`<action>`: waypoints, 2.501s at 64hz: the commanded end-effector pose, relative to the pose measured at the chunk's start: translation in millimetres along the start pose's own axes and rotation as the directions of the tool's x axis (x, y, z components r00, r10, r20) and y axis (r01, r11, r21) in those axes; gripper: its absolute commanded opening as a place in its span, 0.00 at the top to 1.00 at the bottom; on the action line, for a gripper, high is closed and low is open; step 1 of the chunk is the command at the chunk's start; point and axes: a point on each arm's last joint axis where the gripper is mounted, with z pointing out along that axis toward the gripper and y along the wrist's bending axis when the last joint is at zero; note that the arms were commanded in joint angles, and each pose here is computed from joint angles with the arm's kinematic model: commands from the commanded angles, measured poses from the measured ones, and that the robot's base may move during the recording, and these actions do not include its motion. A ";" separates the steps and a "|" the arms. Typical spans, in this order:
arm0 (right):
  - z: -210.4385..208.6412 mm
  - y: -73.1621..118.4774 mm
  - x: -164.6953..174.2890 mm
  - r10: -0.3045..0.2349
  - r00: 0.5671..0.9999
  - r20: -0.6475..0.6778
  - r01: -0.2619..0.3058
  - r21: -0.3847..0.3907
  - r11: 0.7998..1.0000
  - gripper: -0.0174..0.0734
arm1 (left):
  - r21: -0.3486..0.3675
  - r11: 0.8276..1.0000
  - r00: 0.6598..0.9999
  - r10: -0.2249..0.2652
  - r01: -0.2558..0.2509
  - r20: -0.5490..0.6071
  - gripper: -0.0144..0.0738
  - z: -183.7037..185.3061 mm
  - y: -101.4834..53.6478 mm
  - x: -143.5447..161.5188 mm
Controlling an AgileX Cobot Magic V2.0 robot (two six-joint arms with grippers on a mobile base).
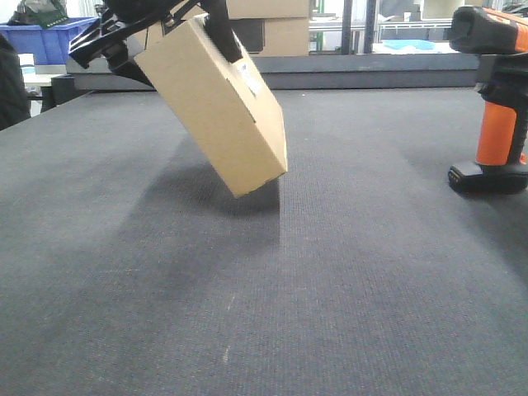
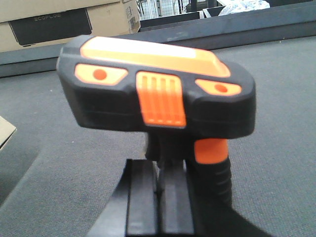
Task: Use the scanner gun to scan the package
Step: 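Close the right gripper on the orange scanner gun's handle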
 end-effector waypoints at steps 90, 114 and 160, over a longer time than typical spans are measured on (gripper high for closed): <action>33.7 -4.9 8.6 0.065 0.998 0.023 -0.067 0.118 0.991 0.18 | 0.012 1.000 1.000 0.012 -0.012 0.018 0.96 -4.2 -4.2 -0.8; 43.4 -0.5 -2.3 0.082 0.995 0.052 -0.088 0.109 0.990 0.18 | 0.009 1.000 1.000 0.015 -0.016 0.019 0.96 -4.2 -4.0 -0.9; 46.7 -8.7 -2.3 0.059 0.997 0.042 -0.064 0.113 0.992 0.18 | 0.009 1.000 1.000 0.015 -0.016 0.019 0.96 -4.2 -4.0 -0.9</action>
